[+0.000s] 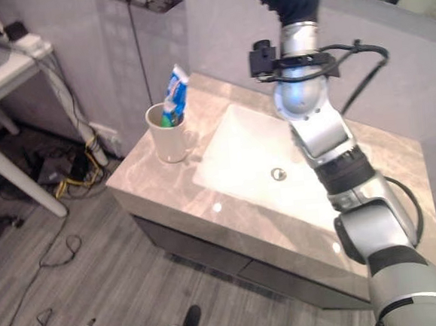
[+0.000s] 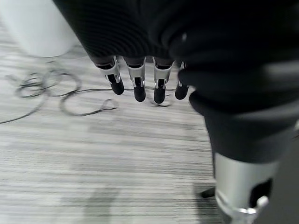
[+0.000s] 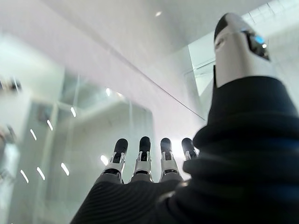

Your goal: Put brush and paste in cup on sink, flatten towel.

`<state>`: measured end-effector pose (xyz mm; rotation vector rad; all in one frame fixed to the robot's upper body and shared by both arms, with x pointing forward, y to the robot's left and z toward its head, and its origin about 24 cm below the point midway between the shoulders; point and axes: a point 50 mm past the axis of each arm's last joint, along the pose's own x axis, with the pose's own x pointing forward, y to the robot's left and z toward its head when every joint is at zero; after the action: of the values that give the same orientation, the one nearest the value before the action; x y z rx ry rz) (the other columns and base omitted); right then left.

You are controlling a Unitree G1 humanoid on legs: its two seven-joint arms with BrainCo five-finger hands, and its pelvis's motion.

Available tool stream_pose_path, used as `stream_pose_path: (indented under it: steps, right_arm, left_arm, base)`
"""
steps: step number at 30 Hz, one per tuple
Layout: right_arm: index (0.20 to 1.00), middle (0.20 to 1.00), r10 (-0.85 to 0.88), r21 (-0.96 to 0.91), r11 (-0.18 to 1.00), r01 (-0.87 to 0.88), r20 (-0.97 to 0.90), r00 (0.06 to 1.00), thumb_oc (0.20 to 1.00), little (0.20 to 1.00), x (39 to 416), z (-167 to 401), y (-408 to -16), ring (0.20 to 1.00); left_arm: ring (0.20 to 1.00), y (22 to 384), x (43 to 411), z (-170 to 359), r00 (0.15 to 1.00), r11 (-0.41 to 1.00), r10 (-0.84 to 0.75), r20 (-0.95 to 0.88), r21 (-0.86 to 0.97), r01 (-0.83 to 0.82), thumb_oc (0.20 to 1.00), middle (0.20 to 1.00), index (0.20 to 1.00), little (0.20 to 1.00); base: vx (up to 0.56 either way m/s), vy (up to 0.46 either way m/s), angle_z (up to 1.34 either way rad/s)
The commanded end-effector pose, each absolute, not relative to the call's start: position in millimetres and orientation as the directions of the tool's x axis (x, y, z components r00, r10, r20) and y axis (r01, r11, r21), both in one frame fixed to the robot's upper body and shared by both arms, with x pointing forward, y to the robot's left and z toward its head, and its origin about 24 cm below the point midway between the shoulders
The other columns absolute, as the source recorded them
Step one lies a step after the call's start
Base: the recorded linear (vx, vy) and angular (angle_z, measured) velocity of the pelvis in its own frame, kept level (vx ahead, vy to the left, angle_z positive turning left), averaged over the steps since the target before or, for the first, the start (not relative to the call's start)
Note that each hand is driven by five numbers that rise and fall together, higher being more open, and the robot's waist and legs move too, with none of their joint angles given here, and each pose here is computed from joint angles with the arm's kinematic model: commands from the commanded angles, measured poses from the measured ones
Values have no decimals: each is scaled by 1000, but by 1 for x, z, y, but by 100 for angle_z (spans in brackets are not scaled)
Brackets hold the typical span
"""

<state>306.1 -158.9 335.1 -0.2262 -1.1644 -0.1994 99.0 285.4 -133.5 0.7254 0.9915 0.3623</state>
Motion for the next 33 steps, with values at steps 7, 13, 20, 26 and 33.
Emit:
stream_pose_path:
  steps: [7, 13, 20, 26, 33]
  right_arm:
    - [1000, 1000, -152, -117, 748, 653, 928, 340, 1000, 1000, 247, 277, -257, 1000]
    - [1000, 1000, -282, -184, 612, 769, 858, 430, 1000, 1000, 222, 234, -304, 1000]
    - [1000, 1000, -635, -302, 497, 814, 513, 578, 1000, 1000, 192, 117, -351, 1000]
    - [1000, 1000, -798, -408, 557, 724, -21, 602, 1000, 1000, 149, -8, -348, 1000]
    - [1000, 1000, -717, -439, 691, 575, -311, 624, 1000, 1000, 141, -62, -327, 1000]
  left_arm:
    - [1000, 299, 102, -123, 542, 703, 600, -588, 711, -6, 1000, 1000, 1000, 1000]
    - [1000, 297, 112, -119, 603, 712, 546, -581, 701, 30, 1000, 1000, 1000, 1000]
    - [1000, 286, 113, -121, 635, 707, 505, -584, 702, 84, 1000, 1000, 1000, 1000]
    - [1000, 279, 114, -120, 659, 727, 466, -590, 680, 93, 1000, 1000, 1000, 1000]
    - [1000, 276, 124, -113, 711, 719, 409, -573, 682, 136, 1000, 1000, 1000, 1000]
  base:
    - [-10, -42, -25]
    - [-21, -44, -21]
    - [9, 13, -13]
    - [-54, 77, -21]
    - [-95, 142, -14]
